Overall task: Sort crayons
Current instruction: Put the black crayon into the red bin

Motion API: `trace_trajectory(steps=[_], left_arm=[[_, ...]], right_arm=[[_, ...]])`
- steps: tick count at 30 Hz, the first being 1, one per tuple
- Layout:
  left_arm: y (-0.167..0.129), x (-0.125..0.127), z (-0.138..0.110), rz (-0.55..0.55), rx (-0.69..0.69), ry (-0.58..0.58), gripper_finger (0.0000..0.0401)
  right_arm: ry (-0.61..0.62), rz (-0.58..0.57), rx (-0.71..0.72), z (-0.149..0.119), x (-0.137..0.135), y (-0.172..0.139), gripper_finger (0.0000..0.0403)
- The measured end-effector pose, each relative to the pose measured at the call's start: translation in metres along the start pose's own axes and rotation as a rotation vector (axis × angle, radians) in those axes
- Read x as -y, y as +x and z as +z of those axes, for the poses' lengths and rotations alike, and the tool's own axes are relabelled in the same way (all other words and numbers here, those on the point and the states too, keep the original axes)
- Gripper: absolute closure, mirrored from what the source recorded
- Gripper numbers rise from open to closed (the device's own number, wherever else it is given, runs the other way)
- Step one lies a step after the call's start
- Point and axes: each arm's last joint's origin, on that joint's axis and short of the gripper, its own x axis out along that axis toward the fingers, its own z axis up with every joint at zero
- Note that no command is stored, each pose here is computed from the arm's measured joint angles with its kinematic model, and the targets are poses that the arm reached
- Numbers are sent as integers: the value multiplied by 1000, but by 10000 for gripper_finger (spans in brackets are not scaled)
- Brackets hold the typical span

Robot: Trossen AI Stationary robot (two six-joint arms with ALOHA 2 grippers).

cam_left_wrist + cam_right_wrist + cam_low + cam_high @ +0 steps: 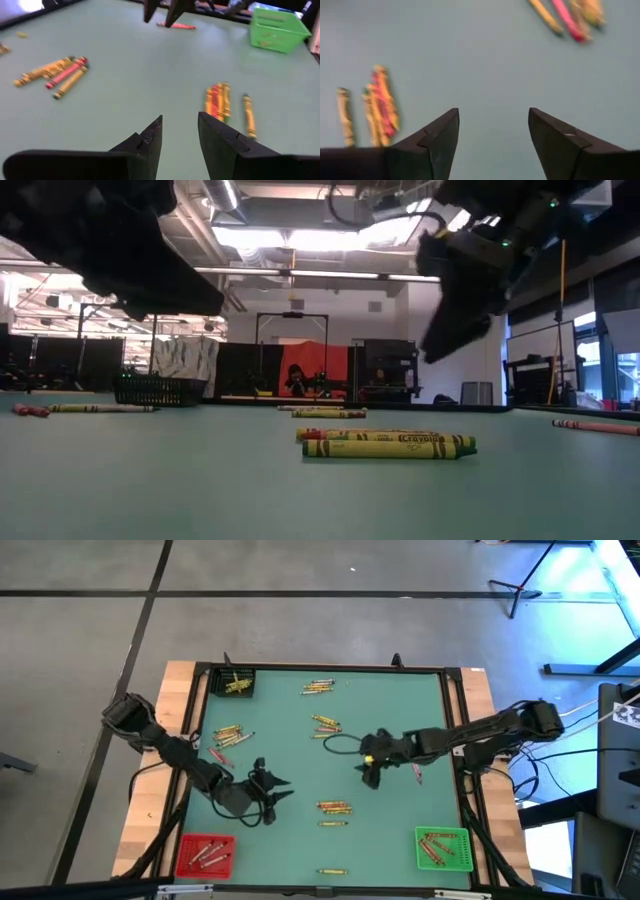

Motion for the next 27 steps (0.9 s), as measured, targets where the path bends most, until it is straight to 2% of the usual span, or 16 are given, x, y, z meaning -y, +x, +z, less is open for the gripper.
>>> trace_trajectory(steps=[7, 12, 18, 27], left_arm=[[2, -11, -4, 13, 39, 32, 291], [1, -15, -10, 33, 33, 50, 291], [-1, -14, -9, 25, 43, 45, 291], [-1, -14, -10, 28, 41, 82, 291]], right_arm=[[187, -184, -172, -14, 37, -40, 200], [340, -320, -315, -26, 58, -50, 222], [460, -418, -440, -34, 70, -50, 243], [499, -445, -523, -37, 71, -30, 261]])
